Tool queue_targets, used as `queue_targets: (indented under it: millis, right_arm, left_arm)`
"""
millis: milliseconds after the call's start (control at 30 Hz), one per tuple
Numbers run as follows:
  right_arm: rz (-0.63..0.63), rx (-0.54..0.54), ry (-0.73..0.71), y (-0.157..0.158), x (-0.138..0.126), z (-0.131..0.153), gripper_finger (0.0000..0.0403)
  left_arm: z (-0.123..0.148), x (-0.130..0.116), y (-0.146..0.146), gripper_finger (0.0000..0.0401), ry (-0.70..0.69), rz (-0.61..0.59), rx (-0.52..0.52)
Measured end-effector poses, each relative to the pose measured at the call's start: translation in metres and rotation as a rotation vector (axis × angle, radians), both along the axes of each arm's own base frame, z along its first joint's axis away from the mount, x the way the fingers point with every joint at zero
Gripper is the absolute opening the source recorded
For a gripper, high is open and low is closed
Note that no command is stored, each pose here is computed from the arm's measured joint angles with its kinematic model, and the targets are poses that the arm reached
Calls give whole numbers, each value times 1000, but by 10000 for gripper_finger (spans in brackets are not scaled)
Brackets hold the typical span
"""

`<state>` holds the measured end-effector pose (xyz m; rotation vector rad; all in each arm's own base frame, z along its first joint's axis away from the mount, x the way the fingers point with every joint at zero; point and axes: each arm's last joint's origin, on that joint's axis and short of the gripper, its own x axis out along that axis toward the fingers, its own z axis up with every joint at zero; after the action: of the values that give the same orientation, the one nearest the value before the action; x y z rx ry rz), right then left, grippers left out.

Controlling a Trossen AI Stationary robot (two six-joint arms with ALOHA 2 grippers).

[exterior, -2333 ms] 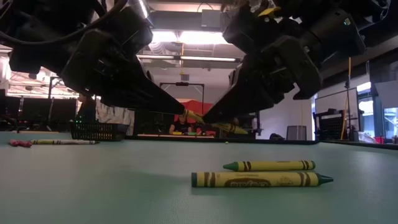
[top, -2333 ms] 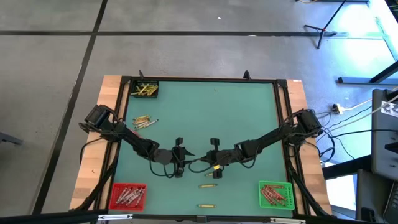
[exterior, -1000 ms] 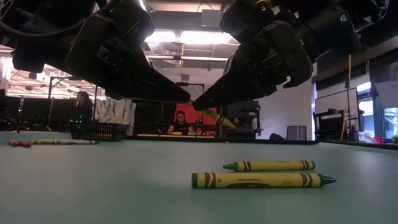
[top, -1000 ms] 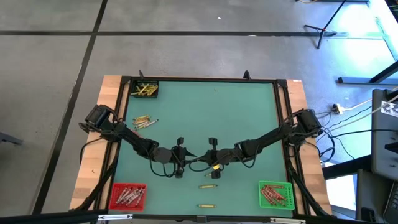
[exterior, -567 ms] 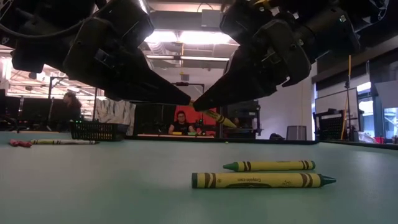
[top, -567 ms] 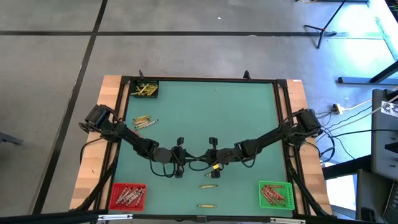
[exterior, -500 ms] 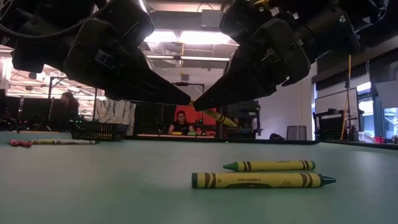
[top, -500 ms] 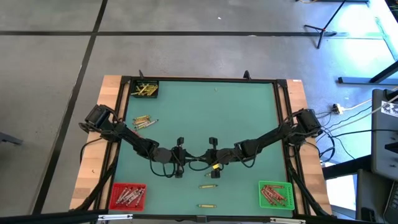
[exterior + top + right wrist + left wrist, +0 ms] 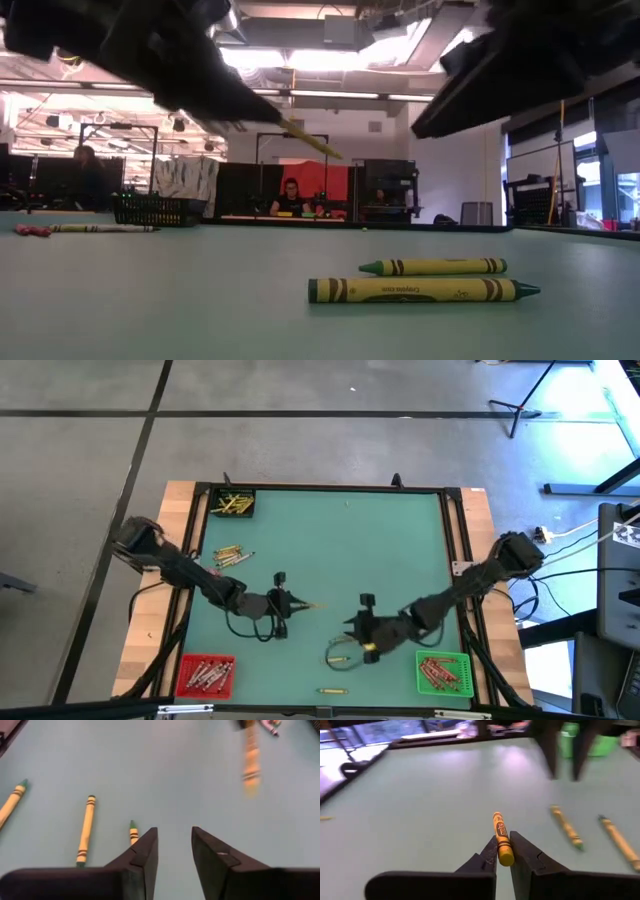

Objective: Sort crayons
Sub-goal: Put the bottom yellow crayon into the black bin

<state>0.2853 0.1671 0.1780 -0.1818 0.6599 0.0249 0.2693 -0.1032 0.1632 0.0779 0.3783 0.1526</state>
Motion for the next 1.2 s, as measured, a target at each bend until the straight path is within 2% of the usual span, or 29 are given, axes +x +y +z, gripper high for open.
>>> queue_targets:
  millis: [167, 267, 367, 433, 600, 767, 967, 1200]
  right_arm:
    - [-1, -51, -23, 2, -5, -4, 111]
    - [-9, -80, -28, -10, -6, -15, 111]
    - [-18, -58, -12, -30, -7, -28, 111]
    - [-29, -33, -16, -47, -9, -34, 111]
    - [-18, 54, -128, -80, -16, -39, 111]
    - [-30, 74, -223, -102, -24, -46, 111]
    - [-87, 46, -209, -121, -27, -53, 111]
    - [-138, 20, -177, -137, -26, -56, 111]
  left_arm:
    - [32, -20, 24, 13, 18, 153, 69]
    - [49, -33, 44, 13, 25, 275, 110]
    - [60, -46, 67, 13, 48, 400, 148]
    - [66, -55, 83, 13, 68, 482, 168]
    - [70, -75, 123, 13, 154, 698, 218]
    - [65, -87, 158, 13, 257, 925, 263]
    - [59, -99, 196, 13, 332, 1080, 213]
    - [46, -116, 235, 13, 403, 1122, 30]
